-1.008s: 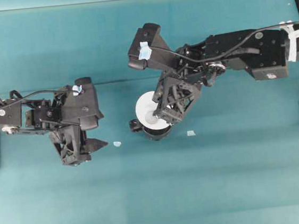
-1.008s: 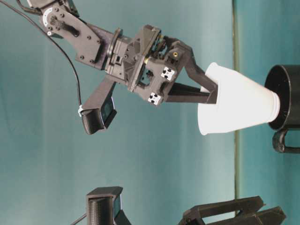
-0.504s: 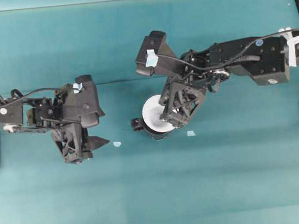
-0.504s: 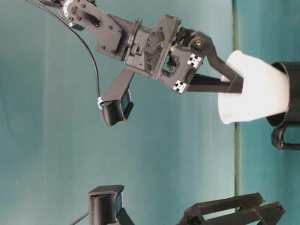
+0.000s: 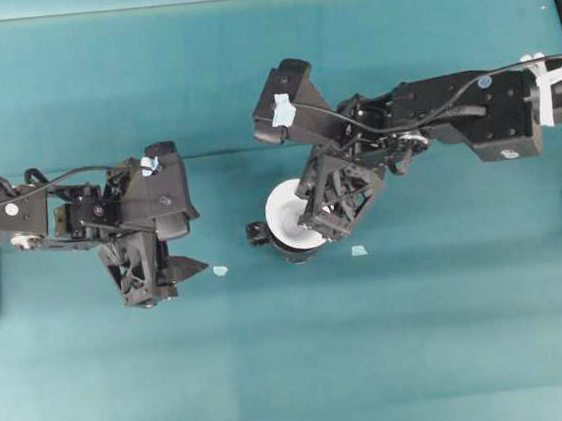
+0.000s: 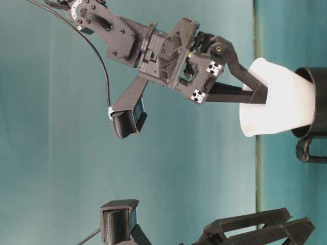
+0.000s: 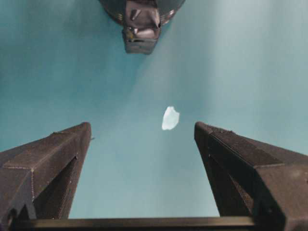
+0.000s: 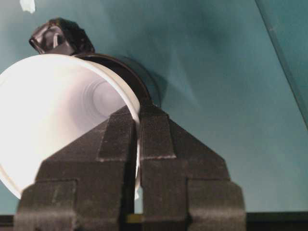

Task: Put a paper cup into the cup holder on your left arm.
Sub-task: 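Lower the white cup down into the black mug opening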

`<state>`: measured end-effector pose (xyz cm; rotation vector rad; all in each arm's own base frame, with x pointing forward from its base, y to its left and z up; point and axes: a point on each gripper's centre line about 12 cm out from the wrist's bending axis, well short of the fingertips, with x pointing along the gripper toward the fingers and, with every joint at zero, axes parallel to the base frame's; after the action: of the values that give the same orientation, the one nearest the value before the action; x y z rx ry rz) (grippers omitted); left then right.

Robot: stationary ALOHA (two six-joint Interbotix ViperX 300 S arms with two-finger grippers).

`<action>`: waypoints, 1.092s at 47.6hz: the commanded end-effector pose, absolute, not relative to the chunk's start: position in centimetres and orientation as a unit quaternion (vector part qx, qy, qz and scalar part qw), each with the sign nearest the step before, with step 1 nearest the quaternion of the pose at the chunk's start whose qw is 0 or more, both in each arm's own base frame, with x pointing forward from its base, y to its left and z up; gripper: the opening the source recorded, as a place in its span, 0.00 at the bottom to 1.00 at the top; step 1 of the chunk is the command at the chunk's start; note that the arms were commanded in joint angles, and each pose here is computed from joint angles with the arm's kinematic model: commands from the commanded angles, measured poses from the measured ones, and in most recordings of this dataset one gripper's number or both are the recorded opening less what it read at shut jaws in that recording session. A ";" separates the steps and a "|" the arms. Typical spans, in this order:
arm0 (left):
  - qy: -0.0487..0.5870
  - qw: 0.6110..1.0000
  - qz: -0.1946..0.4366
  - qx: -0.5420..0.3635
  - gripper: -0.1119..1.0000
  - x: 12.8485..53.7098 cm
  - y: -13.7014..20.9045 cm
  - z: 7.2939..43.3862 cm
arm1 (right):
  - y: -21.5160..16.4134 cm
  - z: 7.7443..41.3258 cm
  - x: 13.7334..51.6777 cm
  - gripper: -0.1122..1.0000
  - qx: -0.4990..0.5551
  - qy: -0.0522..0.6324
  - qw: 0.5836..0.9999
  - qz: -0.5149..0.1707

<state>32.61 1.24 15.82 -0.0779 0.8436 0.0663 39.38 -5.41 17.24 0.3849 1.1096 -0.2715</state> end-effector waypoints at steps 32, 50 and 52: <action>0.398 0.916 0.032 -0.038 0.94 33.1 1.3 16.4 | -5.2 18.0 39.9 0.19 0.184 0.525 0.821 -0.125; 0.404 0.913 0.033 -0.038 0.94 32.8 1.3 16.0 | -5.0 18.1 40.3 0.65 0.195 0.511 0.828 -0.124; 0.405 0.913 0.033 -0.038 0.94 32.8 1.3 15.9 | -5.0 18.1 40.3 0.73 0.196 0.512 0.827 -0.124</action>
<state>32.58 1.24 15.67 -0.0779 0.8482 0.0664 39.77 -5.11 17.20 0.4066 1.1214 -0.2667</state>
